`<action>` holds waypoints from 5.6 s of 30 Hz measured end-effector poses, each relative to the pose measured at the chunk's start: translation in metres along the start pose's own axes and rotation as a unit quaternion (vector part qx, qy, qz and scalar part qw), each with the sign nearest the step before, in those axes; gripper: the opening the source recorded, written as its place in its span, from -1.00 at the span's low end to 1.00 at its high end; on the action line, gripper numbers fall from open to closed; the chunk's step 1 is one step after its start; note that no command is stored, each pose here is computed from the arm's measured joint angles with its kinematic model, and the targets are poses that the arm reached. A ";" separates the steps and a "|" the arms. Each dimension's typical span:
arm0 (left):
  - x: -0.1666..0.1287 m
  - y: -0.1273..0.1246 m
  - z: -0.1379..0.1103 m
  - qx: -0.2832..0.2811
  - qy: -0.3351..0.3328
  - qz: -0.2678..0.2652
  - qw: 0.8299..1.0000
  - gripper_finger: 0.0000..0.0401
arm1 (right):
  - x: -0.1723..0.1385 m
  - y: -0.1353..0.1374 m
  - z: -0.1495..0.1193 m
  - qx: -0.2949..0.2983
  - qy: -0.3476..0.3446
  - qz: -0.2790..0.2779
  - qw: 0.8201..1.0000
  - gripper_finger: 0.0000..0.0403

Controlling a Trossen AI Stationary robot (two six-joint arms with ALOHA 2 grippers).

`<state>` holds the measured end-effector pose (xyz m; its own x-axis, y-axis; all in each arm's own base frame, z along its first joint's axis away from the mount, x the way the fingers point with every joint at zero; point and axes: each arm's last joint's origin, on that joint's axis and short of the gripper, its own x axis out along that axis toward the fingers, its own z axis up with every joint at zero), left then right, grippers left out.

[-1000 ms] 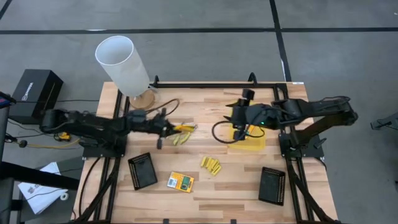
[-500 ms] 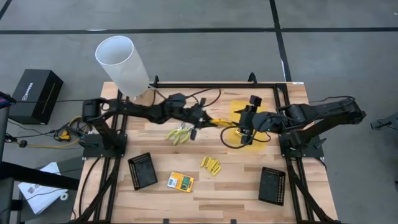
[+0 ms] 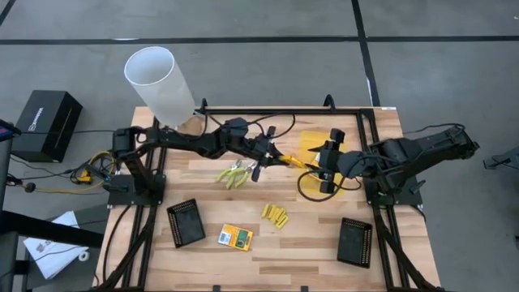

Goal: Pick & Place School Supplies
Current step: Put the top crayon box into the yellow bin, then put the crayon box into the yellow bin

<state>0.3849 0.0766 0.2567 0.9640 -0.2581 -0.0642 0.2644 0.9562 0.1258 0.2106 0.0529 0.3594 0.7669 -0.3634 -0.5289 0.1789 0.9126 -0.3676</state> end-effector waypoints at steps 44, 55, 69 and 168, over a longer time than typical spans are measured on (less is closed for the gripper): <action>0.007 -0.007 0.015 0.024 -0.029 -0.012 0.999 -0.88 | 0.016 -0.002 0.008 0.013 -0.013 0.007 1.000 -0.88; 0.007 -0.006 0.015 0.022 -0.028 0.001 0.999 -0.61 | 0.019 -0.012 0.007 0.024 -0.003 -0.008 1.000 -0.92; 0.000 0.009 0.007 0.010 0.003 0.039 0.999 -0.35 | 0.007 -0.043 -0.036 0.055 0.166 -0.069 0.982 -0.92; -0.105 -0.162 -0.095 -0.187 0.360 0.071 0.911 -0.05 | 0.085 0.042 -0.064 0.182 -0.015 0.200 0.963 -0.14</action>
<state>0.2379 -0.0378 0.1491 0.6834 -0.0981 -0.7235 -0.0201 0.9880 -0.1530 0.2436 0.0489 0.2500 0.8354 0.0303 -0.5488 0.0661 0.9857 0.1549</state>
